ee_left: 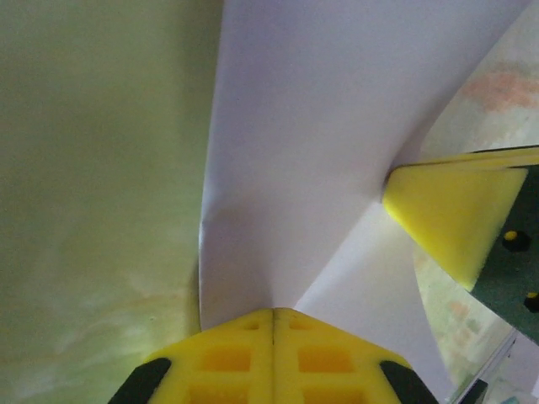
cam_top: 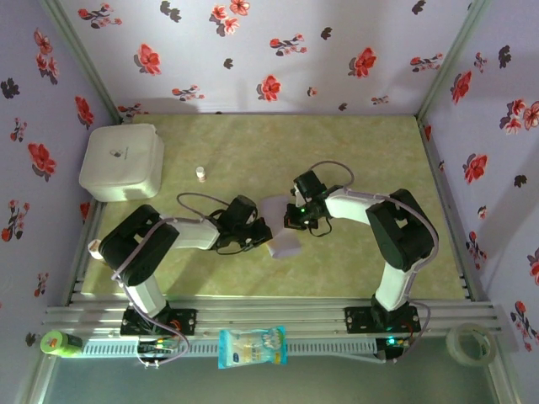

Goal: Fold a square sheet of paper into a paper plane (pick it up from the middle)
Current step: First fold the square sheet of paper in half at the center of the table.

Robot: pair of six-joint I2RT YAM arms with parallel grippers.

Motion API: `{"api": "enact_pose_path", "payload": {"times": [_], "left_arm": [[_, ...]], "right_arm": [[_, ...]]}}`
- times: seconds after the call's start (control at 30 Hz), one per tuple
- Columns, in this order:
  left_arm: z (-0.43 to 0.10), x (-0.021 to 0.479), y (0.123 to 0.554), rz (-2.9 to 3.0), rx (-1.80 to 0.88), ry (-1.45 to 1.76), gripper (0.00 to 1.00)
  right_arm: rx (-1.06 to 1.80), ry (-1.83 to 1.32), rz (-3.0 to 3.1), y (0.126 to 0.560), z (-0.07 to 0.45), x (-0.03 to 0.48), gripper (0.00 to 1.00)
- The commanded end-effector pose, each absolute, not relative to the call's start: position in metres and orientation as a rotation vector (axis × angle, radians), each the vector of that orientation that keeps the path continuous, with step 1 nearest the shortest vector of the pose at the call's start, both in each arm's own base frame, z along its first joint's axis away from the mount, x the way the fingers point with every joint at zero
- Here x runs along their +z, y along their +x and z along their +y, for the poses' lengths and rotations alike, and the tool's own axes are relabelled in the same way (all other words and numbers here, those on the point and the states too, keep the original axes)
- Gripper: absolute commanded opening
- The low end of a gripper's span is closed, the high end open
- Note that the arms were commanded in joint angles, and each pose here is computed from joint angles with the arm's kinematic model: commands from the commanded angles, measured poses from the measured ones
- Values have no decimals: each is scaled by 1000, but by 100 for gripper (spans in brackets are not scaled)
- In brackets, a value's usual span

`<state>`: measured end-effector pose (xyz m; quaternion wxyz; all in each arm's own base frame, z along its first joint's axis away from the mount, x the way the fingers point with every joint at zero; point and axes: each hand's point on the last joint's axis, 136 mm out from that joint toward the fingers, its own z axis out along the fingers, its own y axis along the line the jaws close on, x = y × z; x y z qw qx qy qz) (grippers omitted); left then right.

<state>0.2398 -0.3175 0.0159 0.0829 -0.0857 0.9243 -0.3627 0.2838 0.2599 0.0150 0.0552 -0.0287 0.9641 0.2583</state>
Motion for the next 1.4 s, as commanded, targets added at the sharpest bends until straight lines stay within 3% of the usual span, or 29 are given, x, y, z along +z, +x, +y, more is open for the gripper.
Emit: {"api": "enact_pose_path", "payload": {"times": [0.0, 0.33, 0.7, 0.97, 1.37], "left_arm": [[-291, -12, 220, 2840, -947, -273, 7], [-324, 58, 238, 2649, -1188, -161, 12], [-336, 24, 220, 2734, -1249, -178, 12], [-301, -17, 188, 2852, -1106, -220, 11], [-337, 45, 211, 2696, -1258, -143, 11]], "right_arm": [[491, 16, 3094, 256, 216, -24, 0], [499, 21, 3084, 258, 217, -22, 0], [498, 31, 3080, 256, 215, -21, 0], [491, 41, 3084, 254, 214, -23, 0], [488, 38, 3083, 256, 214, -21, 0]]}}
